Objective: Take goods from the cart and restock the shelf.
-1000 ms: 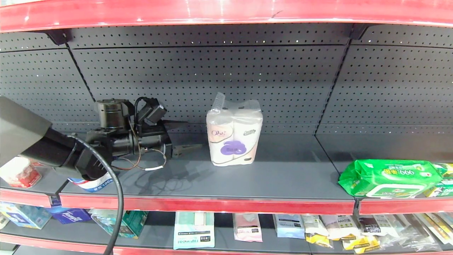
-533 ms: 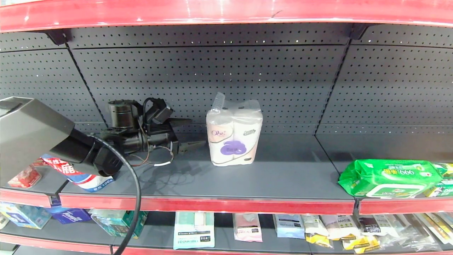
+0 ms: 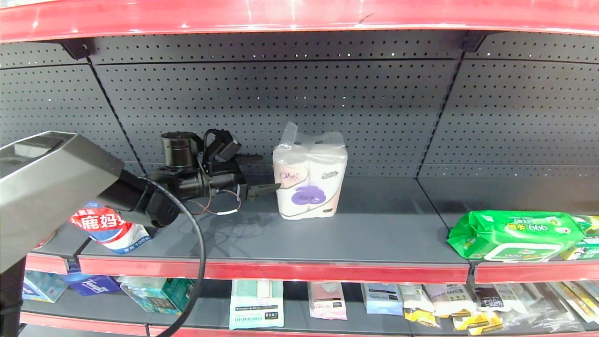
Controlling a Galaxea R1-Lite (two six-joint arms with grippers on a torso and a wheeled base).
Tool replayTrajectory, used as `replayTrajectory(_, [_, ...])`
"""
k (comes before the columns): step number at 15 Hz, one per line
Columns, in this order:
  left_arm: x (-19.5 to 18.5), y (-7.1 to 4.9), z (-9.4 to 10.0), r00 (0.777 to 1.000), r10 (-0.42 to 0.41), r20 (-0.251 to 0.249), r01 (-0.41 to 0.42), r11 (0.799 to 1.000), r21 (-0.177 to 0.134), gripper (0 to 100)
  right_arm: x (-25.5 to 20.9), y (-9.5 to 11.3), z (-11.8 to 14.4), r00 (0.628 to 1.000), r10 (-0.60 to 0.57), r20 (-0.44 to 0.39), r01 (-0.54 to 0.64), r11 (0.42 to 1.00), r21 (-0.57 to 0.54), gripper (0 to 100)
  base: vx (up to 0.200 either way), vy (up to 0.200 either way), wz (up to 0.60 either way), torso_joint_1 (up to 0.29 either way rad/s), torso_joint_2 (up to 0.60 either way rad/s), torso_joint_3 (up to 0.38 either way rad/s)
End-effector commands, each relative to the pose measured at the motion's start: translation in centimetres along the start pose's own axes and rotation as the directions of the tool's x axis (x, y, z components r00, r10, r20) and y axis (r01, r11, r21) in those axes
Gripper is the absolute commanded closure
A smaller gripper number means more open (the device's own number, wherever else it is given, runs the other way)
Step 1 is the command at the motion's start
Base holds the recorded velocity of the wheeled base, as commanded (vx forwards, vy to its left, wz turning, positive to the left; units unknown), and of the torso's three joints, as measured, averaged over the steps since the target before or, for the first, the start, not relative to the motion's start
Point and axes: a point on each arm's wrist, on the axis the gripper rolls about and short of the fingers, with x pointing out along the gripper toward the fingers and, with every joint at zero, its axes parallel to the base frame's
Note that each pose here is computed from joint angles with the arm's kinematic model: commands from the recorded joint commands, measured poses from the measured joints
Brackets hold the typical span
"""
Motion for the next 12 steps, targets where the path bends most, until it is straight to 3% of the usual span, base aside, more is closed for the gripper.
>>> replayTrajectory(1, [0.3,0.0,-0.5,1.0,-0.005,-0.005,0.005,1.0,-0.005,0,0.1,0.0,0.0,1.0,0.002,-0.004,-0.002,1.0,-0.003,100,0.0,0.0,0.0,0.0,0.0,0.0])
replayTrajectory(6, [1.5,0.7,-1.3,1.0,-0.003,0.01,0.003,1.0,0.01,0,0.1,0.0,-0.1,1.0,0.002,-0.005,-0.003,1.0,-0.023,100,0.0,0.0,0.0,0.0,0.0,0.0])
replayTrajectory(12, [4.0,0.1,-1.4,0.998,-0.047,0.034,0.047,0.999,0.02,0,0.2,0.1,-0.2,1.0,0.003,-0.011,-0.003,1.0,-0.025,100,0.0,0.0,0.0,0.0,0.0,0.0])
